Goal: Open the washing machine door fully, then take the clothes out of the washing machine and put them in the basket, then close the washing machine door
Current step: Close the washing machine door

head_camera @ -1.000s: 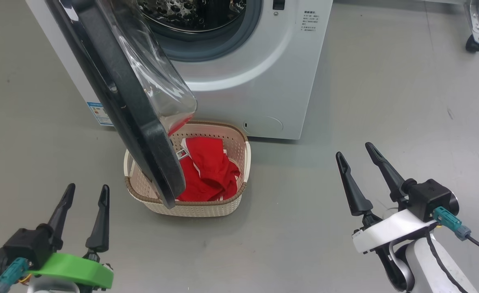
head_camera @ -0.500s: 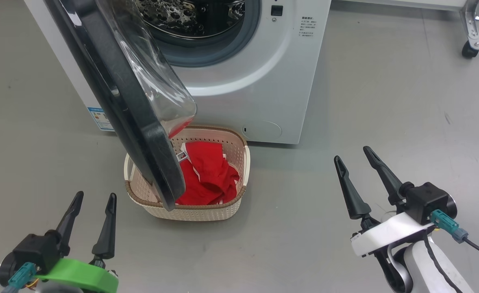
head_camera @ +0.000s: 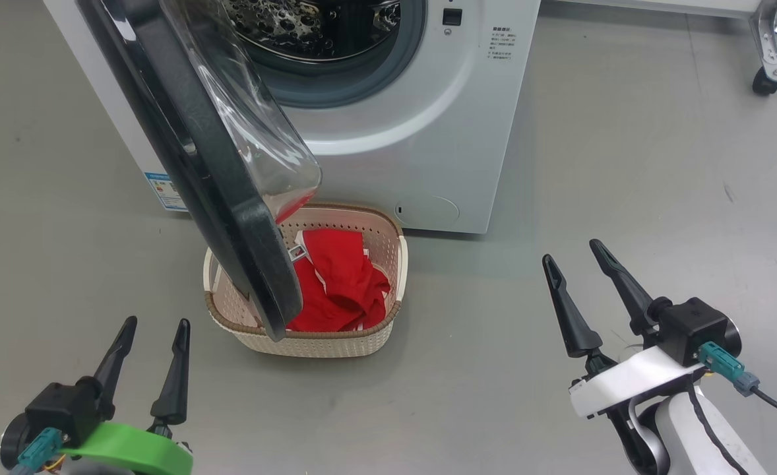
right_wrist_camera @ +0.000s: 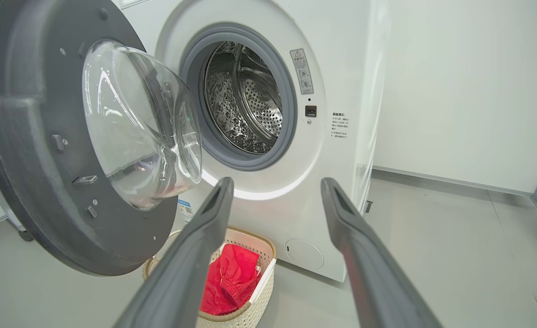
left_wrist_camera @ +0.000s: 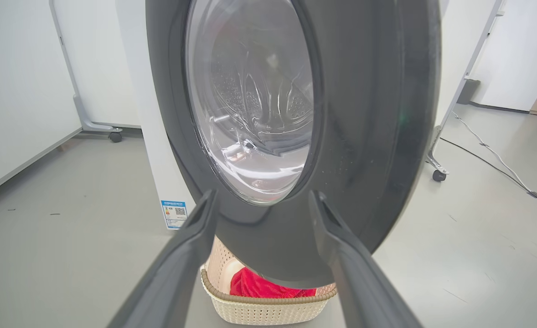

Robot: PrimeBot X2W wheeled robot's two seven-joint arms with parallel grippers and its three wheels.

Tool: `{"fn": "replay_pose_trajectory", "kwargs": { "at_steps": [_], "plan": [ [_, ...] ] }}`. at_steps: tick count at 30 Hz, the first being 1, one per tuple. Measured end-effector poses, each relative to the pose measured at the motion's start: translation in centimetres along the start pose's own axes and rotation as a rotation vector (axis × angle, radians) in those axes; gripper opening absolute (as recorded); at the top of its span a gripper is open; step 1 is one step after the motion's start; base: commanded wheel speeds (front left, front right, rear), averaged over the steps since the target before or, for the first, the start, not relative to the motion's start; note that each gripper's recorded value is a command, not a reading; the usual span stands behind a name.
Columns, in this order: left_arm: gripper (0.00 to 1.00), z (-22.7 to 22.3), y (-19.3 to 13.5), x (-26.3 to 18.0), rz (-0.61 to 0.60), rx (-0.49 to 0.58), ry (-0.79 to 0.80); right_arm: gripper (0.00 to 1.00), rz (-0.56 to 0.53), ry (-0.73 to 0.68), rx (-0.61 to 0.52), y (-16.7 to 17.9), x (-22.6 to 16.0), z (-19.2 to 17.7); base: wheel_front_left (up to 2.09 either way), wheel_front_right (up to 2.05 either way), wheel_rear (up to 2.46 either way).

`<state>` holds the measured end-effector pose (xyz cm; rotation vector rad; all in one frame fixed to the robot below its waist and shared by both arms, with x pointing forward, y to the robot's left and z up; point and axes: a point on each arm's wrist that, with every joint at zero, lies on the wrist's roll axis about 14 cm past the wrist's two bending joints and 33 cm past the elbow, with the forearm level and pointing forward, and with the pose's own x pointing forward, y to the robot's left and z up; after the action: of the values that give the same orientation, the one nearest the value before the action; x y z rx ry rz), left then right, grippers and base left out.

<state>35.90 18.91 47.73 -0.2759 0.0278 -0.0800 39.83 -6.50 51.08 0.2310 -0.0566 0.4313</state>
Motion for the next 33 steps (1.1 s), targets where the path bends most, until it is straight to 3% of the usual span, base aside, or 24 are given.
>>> {"fn": "replay_pose_trajectory", "kwargs": {
  "at_steps": [17,18,19,20,21,28,33],
  "plan": [
    [1.00,0.0,0.1,0.0,0.016,-0.018,-0.006,1.00,-0.003,-0.003,0.001,0.0,0.0,0.1,0.00,0.00,0.00],
    [0.91,0.0,0.1,0.0,0.015,-0.018,-0.005,1.00,-0.003,-0.002,0.002,0.0,-0.1,0.0,0.00,0.00,0.00],
    [0.45,-0.1,0.1,0.0,0.014,-0.018,-0.004,1.00,-0.004,-0.001,0.002,0.0,-0.1,0.0,0.00,0.00,0.00],
    [0.12,-0.1,0.0,0.0,0.012,-0.018,-0.002,1.00,-0.004,-0.001,0.003,0.0,-0.1,0.0,0.00,0.00,0.00],
    [0.00,-0.2,-0.1,0.0,0.009,-0.019,0.000,1.00,-0.004,0.000,0.003,0.0,-0.1,0.0,0.00,0.00,0.00],
    [0.00,-0.5,-0.1,0.1,0.014,-0.047,0.008,1.00,-0.008,0.005,0.008,-0.1,-0.1,-0.3,0.00,0.00,0.00],
    [0.00,0.1,0.9,0.5,0.063,-0.152,-0.025,1.00,-0.011,0.010,0.010,-0.2,-0.1,-0.5,0.00,0.00,0.00]
  ]
}}
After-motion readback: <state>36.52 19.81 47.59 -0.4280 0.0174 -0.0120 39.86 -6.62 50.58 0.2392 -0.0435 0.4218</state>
